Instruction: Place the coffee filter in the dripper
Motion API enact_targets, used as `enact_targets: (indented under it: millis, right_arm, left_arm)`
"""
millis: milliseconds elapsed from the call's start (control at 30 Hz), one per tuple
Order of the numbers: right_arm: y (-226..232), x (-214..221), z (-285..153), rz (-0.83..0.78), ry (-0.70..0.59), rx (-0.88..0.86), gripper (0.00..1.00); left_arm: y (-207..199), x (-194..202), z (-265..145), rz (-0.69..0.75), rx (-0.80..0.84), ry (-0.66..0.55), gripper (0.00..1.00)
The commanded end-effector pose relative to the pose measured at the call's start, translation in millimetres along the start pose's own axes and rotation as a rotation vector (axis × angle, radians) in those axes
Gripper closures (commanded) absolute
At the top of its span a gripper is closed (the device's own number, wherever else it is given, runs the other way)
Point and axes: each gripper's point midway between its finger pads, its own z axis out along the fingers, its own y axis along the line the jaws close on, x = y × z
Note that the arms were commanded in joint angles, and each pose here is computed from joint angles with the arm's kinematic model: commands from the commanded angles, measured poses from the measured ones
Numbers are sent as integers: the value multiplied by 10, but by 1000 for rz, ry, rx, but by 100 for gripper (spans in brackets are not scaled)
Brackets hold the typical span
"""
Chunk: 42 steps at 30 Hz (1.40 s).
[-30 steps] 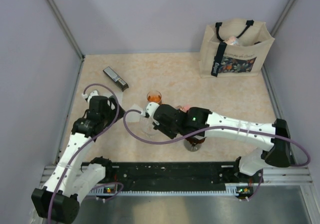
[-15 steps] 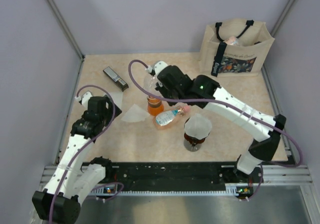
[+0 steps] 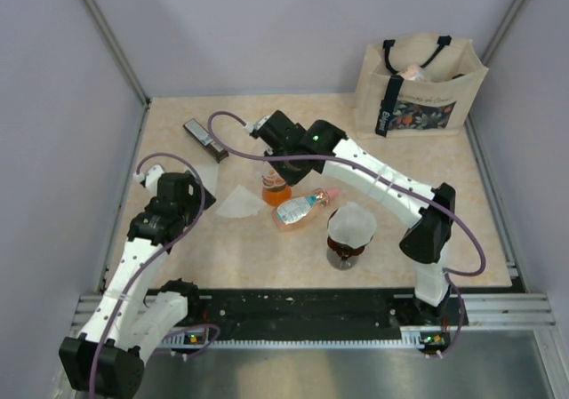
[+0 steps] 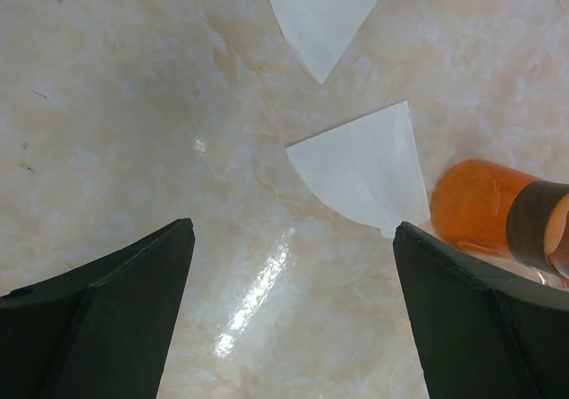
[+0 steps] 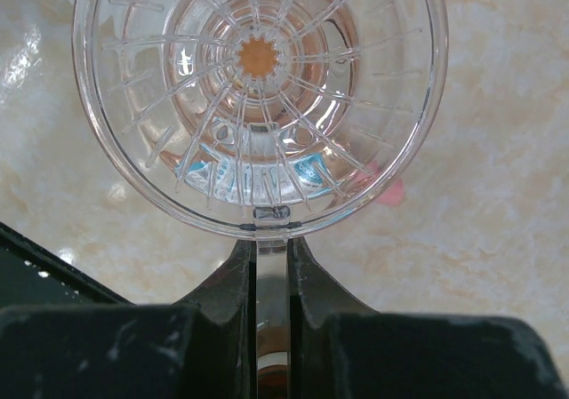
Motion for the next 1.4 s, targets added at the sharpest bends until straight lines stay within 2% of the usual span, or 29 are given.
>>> enact_targets:
  millis: [0,333,567,867,1167,1267,1367]
  right_arm:
    - [-32,-188,-52,14,-50,-21,100]
    - [-141,-198,55,29,-41,10,100]
    - [-128,-176,126,20,-24,8,95]
    - [-140,-154,146,27,-18,19,76]
    - [-135,-154,147,38,-17,15,66]
    - [-115,-155,131,37,-19,1,59]
    - [-173,-186,99,55,-37,33,44]
  left_arm:
    - [-54,-55,37,-1,20,-20,1]
    - [-59,-38,49,2,22,-11,1]
    - [-62,-29,57,6,25,-6,1]
    - [-72,-19,58,7,31,-2,1]
    - [-67,-11,63,10,30,2,1]
    - [-70,-11,60,10,32,2,1]
    - [-70,-7,62,12,32,4,1]
